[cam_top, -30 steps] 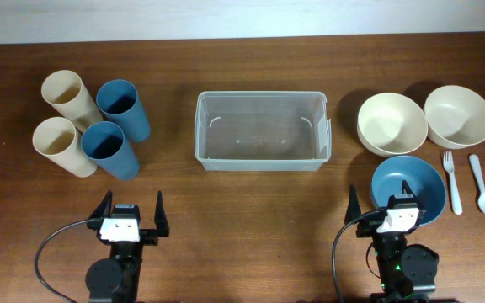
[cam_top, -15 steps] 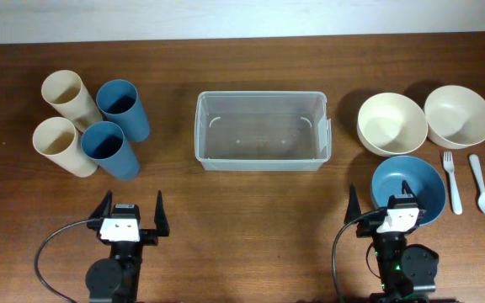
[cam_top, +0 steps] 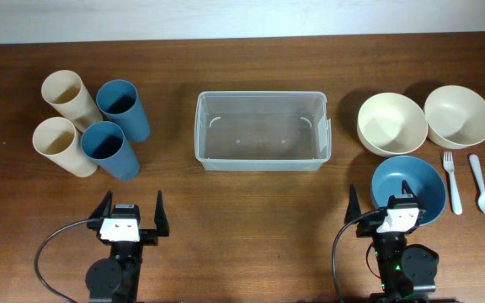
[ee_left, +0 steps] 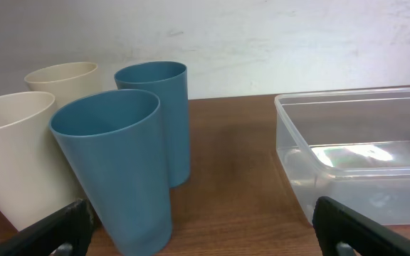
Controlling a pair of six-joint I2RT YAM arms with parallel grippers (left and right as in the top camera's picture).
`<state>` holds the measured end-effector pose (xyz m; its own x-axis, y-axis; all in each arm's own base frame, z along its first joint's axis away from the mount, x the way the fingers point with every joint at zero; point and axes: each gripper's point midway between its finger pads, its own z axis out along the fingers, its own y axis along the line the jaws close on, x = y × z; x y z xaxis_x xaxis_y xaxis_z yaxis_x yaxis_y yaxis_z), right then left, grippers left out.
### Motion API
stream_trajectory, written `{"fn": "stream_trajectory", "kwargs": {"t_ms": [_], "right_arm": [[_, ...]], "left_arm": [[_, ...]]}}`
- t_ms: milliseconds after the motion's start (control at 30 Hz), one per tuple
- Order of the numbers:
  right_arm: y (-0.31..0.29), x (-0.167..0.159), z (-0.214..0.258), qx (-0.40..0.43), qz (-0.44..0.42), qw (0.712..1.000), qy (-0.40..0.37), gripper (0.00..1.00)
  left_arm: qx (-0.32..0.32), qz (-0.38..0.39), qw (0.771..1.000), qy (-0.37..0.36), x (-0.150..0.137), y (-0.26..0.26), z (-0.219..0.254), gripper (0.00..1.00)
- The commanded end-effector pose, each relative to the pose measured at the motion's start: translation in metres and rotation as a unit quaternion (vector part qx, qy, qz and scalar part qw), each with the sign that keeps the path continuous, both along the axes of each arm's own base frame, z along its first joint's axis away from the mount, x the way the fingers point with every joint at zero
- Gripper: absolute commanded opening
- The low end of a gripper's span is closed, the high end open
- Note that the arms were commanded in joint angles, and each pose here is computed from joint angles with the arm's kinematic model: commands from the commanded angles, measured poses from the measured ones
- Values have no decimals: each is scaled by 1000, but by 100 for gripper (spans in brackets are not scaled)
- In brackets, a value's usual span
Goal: Pack container
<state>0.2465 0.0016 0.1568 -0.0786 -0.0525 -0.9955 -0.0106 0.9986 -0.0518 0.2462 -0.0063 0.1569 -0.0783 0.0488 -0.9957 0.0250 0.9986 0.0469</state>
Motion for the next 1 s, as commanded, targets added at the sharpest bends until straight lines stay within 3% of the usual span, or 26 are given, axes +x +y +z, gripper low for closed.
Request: {"fn": "stream_trajectory", "kwargs": {"t_ms": [0,467,733,967], "right_arm": [[-1,0,-2,4,-3,1000,1,99],[16,-1,7,7,47,999,-17,99],[40,-5,11,11,118,993,-25,99],[62,-17,66,-3,186,974,-128,99]], "left_arm": [[9,-6,1000,0,0,-1,-1,100],[9,-6,1000,0,0,-1,-1,100],[9,-6,1000,0,0,-1,-1,100],[9,-6,1000,0,0,-1,-1,100]]}}
